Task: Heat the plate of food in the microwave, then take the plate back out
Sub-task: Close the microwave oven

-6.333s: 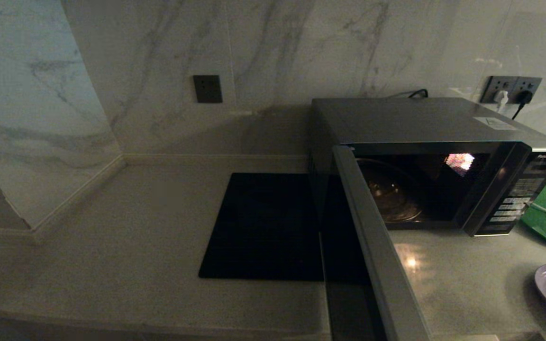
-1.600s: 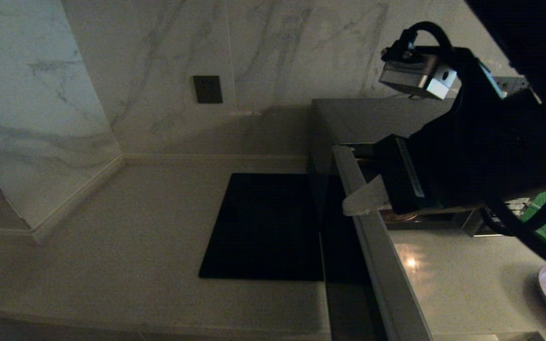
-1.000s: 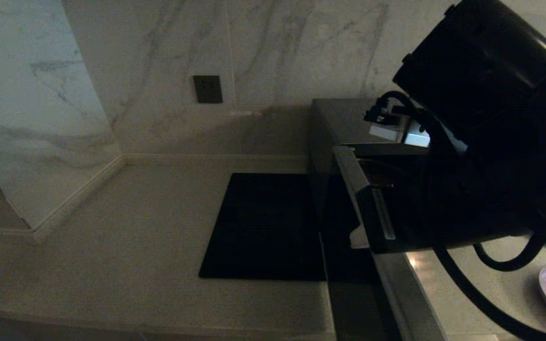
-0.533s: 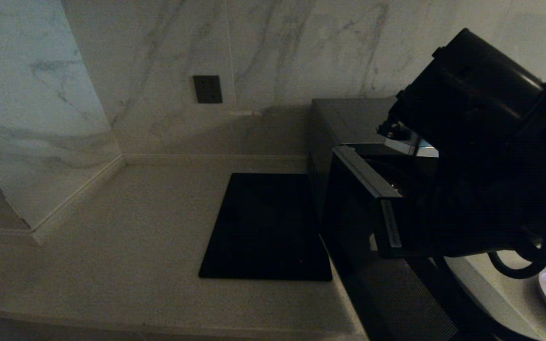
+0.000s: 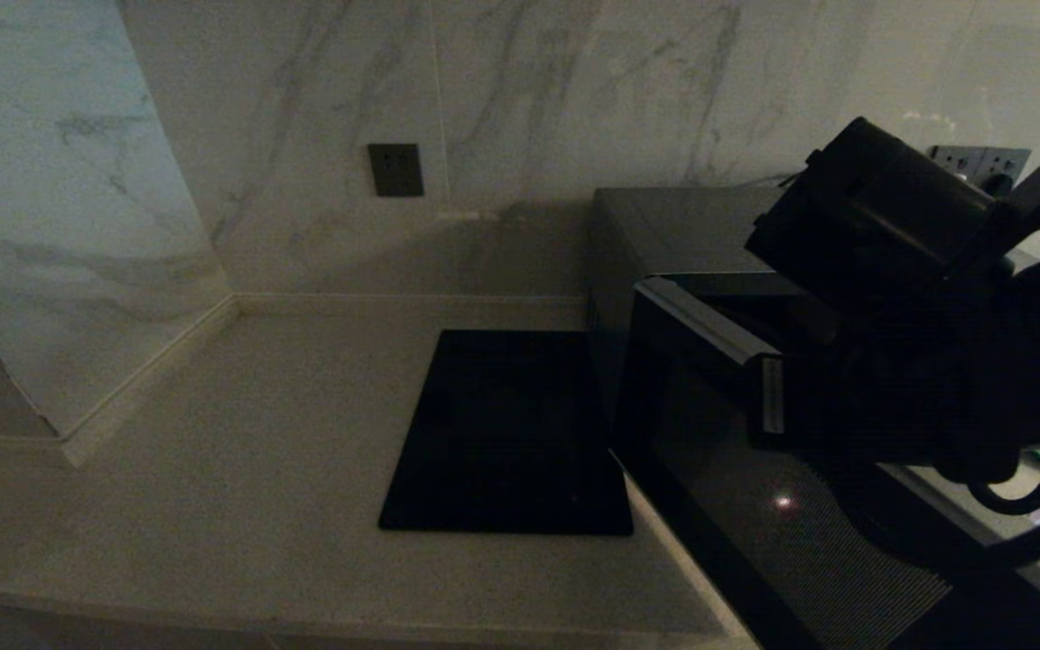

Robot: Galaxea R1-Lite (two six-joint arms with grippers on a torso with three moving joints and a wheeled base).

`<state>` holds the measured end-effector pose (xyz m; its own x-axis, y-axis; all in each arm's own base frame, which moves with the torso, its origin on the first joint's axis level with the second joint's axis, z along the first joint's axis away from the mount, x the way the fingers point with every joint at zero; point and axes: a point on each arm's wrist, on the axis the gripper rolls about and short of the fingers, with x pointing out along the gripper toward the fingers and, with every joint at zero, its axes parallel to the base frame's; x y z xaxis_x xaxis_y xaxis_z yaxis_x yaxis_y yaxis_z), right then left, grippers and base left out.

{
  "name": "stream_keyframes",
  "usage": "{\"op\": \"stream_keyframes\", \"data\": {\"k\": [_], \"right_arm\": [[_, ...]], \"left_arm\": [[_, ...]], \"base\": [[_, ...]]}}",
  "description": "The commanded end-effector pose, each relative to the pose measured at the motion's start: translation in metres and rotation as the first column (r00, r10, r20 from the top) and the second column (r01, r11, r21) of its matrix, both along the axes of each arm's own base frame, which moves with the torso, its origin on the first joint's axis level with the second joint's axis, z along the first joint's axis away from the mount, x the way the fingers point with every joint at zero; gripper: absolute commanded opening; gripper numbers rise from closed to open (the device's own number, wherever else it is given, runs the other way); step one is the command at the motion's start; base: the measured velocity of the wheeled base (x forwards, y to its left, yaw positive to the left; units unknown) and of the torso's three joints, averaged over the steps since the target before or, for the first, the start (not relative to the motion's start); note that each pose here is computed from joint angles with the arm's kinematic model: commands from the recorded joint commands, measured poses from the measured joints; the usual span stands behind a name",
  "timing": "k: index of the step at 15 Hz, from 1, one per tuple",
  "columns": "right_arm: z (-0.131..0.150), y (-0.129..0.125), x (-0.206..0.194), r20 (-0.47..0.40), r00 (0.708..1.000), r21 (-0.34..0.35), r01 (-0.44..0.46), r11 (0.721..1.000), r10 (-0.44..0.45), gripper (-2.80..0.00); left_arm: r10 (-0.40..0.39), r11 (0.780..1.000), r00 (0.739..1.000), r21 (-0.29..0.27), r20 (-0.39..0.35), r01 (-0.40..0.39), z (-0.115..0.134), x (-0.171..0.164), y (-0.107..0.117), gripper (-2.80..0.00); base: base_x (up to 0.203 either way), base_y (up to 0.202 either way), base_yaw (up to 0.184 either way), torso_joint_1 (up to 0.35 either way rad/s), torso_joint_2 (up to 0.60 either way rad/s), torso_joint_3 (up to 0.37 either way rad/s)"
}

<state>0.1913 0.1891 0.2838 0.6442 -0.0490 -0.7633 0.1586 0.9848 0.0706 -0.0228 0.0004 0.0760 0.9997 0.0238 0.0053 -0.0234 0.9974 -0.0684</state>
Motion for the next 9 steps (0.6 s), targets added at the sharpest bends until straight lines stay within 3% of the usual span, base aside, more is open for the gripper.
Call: {"op": "stream_keyframes", "data": {"k": [1, 4, 9], "right_arm": [[0.003, -0.011, -0.002, 0.005, 1.0, 0.005, 0.028, 1.0, -0.028, -2.8], [0.006, -0.025, 0.0, 0.011, 0.997, 0.011, 0.074, 0.997, -0.074, -2.8], [0.009, -0.061, 0.016, 0.019, 0.974, 0.022, 0.225, 0.974, -0.225, -2.8]], "left_arm": [[0.001, 1.0, 1.0, -0.001, 0.001, -0.001, 0.0, 0.0, 0.0, -2.8], [0.001, 1.0, 1.0, -0.001, 0.0, -0.001, 0.0, 0.0, 0.0, -2.8], [0.001, 1.0, 1.0, -0.001, 0.0, -0.001, 0.0, 0.0, 0.0, -2.8]], "base": [[0.0, 0.0, 0.0, 0.0, 0.0, 0.0], [0.0, 0.0, 0.0, 0.0, 0.0, 0.0], [0.0, 0.0, 0.0, 0.0, 0.0, 0.0]]}}
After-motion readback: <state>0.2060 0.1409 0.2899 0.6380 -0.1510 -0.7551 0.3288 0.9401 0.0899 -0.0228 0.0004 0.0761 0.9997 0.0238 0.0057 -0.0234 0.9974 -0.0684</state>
